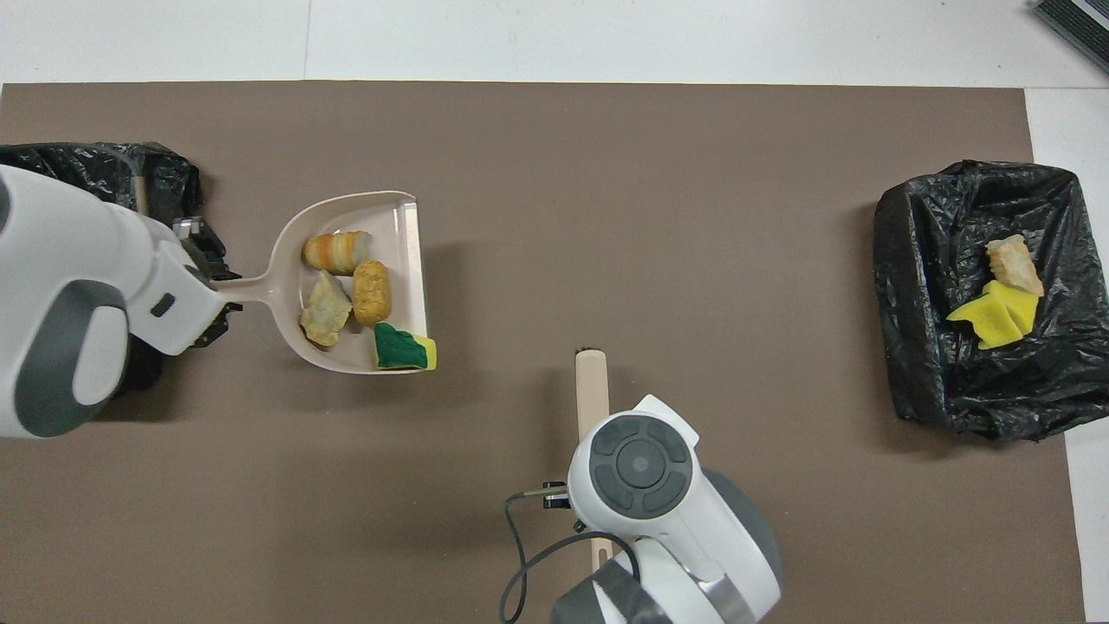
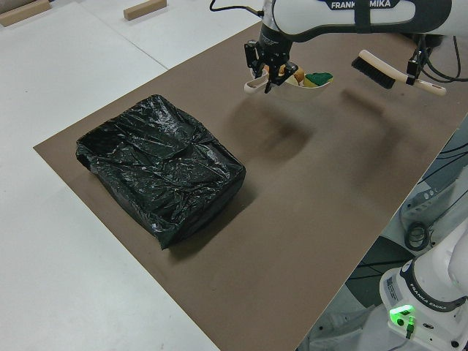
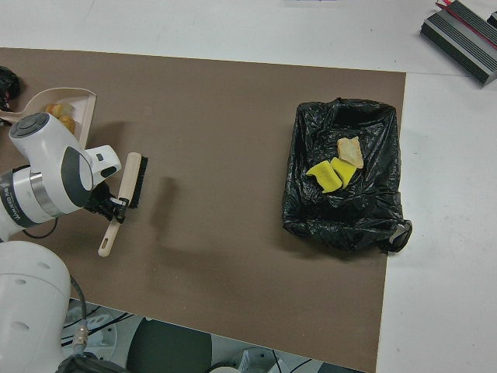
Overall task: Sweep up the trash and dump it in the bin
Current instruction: 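Carry the loaded dustpan with the left gripper to the nearby black bin, then tip the dustpan with the left gripper to dump trash into the bin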
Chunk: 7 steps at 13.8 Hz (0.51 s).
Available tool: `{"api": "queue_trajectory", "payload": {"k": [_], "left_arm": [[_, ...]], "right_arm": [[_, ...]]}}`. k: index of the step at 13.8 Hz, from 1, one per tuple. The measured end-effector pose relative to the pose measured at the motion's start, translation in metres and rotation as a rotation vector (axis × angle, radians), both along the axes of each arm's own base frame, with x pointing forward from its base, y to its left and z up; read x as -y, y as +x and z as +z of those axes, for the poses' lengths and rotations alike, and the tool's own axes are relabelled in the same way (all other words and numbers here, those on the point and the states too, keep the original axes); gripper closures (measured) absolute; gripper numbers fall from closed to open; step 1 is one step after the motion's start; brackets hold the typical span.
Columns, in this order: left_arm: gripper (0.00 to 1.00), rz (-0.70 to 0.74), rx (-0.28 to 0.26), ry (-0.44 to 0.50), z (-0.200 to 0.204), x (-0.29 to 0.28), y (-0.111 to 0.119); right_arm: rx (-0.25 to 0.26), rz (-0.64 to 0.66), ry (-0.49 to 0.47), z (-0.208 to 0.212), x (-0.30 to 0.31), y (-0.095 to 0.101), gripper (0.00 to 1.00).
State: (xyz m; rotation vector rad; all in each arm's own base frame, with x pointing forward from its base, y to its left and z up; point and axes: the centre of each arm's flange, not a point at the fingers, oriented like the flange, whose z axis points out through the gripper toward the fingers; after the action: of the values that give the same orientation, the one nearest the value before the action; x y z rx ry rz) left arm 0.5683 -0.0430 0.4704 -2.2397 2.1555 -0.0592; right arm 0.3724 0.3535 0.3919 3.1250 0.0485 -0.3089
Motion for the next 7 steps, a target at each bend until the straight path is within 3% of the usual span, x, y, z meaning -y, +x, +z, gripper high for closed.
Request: {"api": "queue_trajectory", "payload": {"k": [3,7], "left_arm": [[0.67,0.039,0.004,-0.004,0.009,-0.081,0.002],[0.67,0.083,0.054,0.009,0.032,-0.179,0.000]], "right_arm": [[-0.012,0.020,-0.002,-0.022,-0.023,-0.012,0.74],[-0.032,0.037,-0.004,-0.062,-0.054,-0.026,0.74]]}}
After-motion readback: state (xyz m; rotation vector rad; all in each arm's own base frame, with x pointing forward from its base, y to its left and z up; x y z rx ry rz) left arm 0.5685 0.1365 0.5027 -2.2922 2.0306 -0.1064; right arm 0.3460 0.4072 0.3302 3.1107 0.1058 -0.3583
